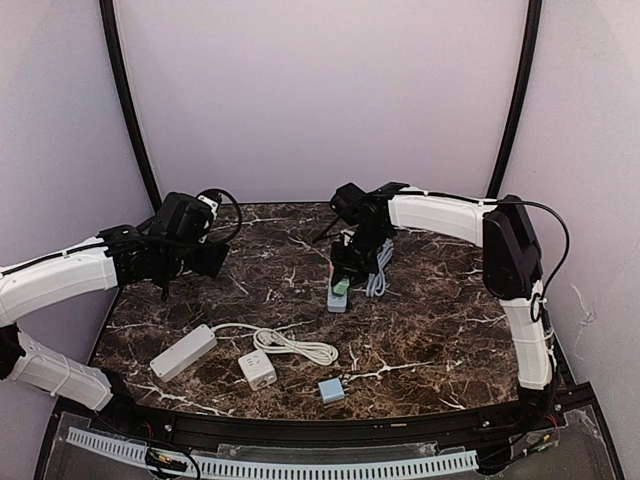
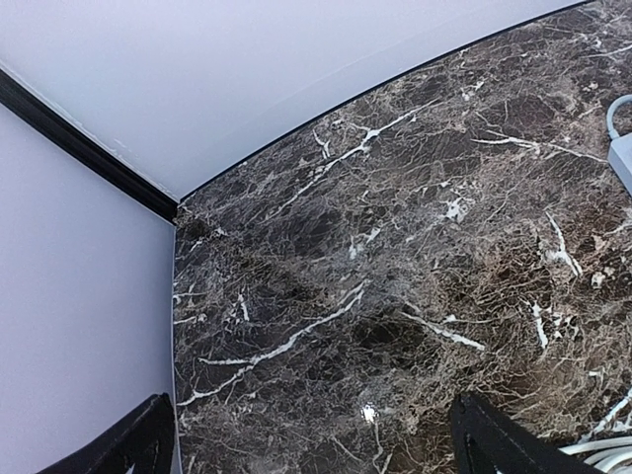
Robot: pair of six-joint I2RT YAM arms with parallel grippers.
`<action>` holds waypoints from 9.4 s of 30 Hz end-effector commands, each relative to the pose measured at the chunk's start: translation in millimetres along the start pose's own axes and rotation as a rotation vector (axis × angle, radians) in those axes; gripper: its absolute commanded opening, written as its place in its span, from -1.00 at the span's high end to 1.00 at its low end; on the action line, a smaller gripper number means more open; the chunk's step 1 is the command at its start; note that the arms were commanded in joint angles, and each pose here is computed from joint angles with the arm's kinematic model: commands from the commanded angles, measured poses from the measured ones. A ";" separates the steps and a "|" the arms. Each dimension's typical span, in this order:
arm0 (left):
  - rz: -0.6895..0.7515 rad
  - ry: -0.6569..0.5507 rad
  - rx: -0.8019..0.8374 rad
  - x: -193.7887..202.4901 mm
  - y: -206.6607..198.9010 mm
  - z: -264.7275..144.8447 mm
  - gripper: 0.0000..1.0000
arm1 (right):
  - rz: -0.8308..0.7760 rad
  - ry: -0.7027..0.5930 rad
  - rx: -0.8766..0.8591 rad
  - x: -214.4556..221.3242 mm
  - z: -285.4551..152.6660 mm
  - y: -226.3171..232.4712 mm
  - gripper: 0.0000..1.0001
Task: Insert the plug
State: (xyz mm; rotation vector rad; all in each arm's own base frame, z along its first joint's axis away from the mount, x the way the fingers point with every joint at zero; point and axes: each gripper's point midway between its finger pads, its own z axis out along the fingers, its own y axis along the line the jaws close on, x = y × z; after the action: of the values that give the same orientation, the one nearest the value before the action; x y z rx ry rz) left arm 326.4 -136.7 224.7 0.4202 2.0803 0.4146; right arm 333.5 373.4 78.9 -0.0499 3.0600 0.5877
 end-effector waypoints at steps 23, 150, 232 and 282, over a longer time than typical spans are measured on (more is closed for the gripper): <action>0.022 0.015 -0.008 6.0 -0.2 7.9 -0.98 | 0.038 0.009 0.082 8.4 13.1 -20.4 1.00; 0.072 -0.004 0.025 8.5 7.2 -6.2 -0.97 | -0.085 -0.118 0.265 8.1 -27.0 5.9 -0.26; 1.095 -0.014 1.162 103.8 -290.6 -22.4 -0.23 | -0.188 -0.460 0.221 -11.8 -178.4 -45.2 -0.97; 0.496 -0.585 1.072 -200.7 -229.8 -154.3 0.98 | 0.023 -0.701 0.222 -37.6 -270.4 -88.4 -0.97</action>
State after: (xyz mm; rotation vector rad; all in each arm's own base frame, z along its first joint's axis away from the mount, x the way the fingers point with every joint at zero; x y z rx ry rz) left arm 286.6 -436.9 234.2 1.6967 1.6328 -0.3419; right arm 364.6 213.6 270.3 0.1075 2.4891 0.1936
